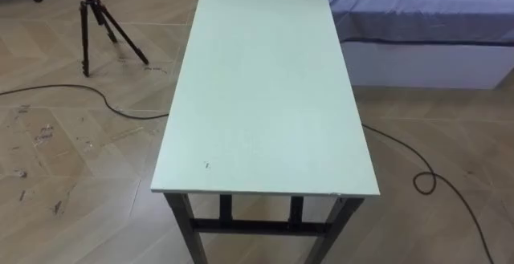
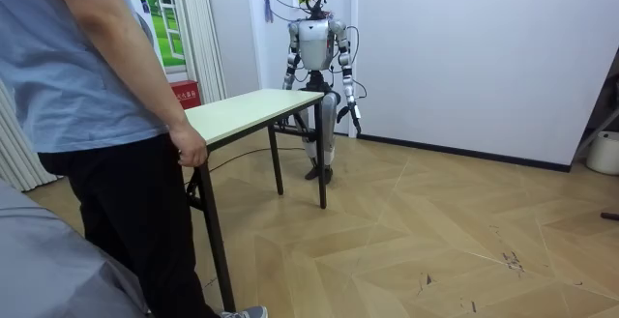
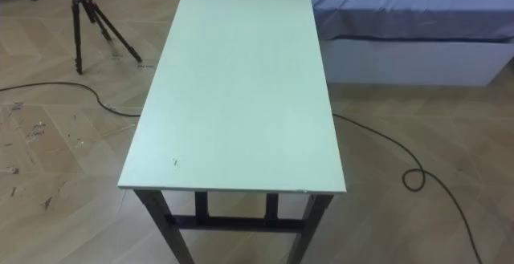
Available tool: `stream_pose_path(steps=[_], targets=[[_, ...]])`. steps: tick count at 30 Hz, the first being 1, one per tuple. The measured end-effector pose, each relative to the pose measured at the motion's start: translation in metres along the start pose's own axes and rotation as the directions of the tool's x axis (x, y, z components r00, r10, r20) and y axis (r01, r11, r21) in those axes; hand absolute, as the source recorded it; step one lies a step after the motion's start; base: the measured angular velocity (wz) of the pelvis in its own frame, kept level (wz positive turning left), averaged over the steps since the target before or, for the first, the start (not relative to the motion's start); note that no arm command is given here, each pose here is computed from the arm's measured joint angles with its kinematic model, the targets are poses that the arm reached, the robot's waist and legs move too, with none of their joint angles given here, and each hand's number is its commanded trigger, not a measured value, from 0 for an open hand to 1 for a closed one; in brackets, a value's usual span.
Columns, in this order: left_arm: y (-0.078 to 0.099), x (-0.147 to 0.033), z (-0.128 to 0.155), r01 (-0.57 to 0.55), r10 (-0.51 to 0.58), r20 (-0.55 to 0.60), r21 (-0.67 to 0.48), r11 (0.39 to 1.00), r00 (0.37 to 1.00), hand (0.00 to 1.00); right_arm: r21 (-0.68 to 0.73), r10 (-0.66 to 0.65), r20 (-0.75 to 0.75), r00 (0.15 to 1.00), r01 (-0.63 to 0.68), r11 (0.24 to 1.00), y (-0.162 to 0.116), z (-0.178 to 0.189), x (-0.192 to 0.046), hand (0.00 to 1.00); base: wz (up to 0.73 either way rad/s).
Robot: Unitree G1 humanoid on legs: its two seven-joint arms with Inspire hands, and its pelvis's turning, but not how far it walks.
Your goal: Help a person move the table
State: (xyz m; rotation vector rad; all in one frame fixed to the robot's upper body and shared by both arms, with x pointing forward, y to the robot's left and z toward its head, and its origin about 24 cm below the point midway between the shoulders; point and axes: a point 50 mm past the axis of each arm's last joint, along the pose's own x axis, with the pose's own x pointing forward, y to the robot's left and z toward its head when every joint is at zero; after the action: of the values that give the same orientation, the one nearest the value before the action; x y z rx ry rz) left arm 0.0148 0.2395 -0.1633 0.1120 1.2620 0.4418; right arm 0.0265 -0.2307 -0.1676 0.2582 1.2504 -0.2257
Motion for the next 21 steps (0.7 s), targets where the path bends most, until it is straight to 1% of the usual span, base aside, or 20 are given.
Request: stream_pose_path(steps=[4, 8, 10, 12, 14, 16, 19, 21], targets=[[0.000, 0.000, -0.001, -0.001, 0.001, -0.004, -0.003, 1.000, 1.000, 0.00, 0.006, 0.008, -0.010, 1.000, -0.008, 1.000, 0.000, 0.001, 0.001, 0.00, 0.00], [0.000, 0.000, -0.003, 0.001, -0.002, -0.032, -0.020, 1.000, 0.999, 0.00, 0.019, 0.014, -0.027, 1.000, -0.013, 1.000, 0.001, 0.001, 0.002, 0.00, 0.00], [0.000, 0.000, -0.005, 0.012, -0.015, -0.051, -0.056, 0.998, 0.999, 0.00, 0.023, 0.016, -0.033, 0.999, -0.016, 1.000, 0.001, 0.001, 0.002, 0.00, 0.00], [0.000, 0.000, -0.007, 0.031, -0.041, -0.071, -0.144, 0.989, 0.997, 0.00, 0.038, 0.025, -0.035, 0.999, -0.024, 0.999, 0.001, 0.001, 0.002, 0.00, 0.00], [-0.001, 0.000, -0.007, 0.051, -0.067, -0.073, -0.209, 0.977, 0.995, 0.00, 0.058, 0.037, -0.032, 0.999, -0.035, 0.998, 0.001, 0.001, 0.002, 0.00, 0.00], [-0.001, 0.000, -0.007, 0.069, -0.088, -0.069, -0.246, 0.967, 0.994, 0.00, 0.078, 0.049, -0.029, 0.998, -0.047, 0.996, 0.001, 0.003, 0.002, 0.00, 0.00], [-0.002, 0.000, -0.002, 0.101, -0.121, -0.045, -0.313, 0.945, 0.992, 0.00, 0.087, 0.067, -0.017, 0.998, -0.065, 0.994, 0.003, 0.005, 0.002, 0.00, 0.00], [-0.003, 0.000, 0.008, 0.143, -0.150, 0.007, -0.353, 0.925, 0.989, 0.00, 0.076, 0.111, 0.019, 0.994, -0.112, 0.991, 0.008, 0.015, 0.002, 0.00, 0.00]])
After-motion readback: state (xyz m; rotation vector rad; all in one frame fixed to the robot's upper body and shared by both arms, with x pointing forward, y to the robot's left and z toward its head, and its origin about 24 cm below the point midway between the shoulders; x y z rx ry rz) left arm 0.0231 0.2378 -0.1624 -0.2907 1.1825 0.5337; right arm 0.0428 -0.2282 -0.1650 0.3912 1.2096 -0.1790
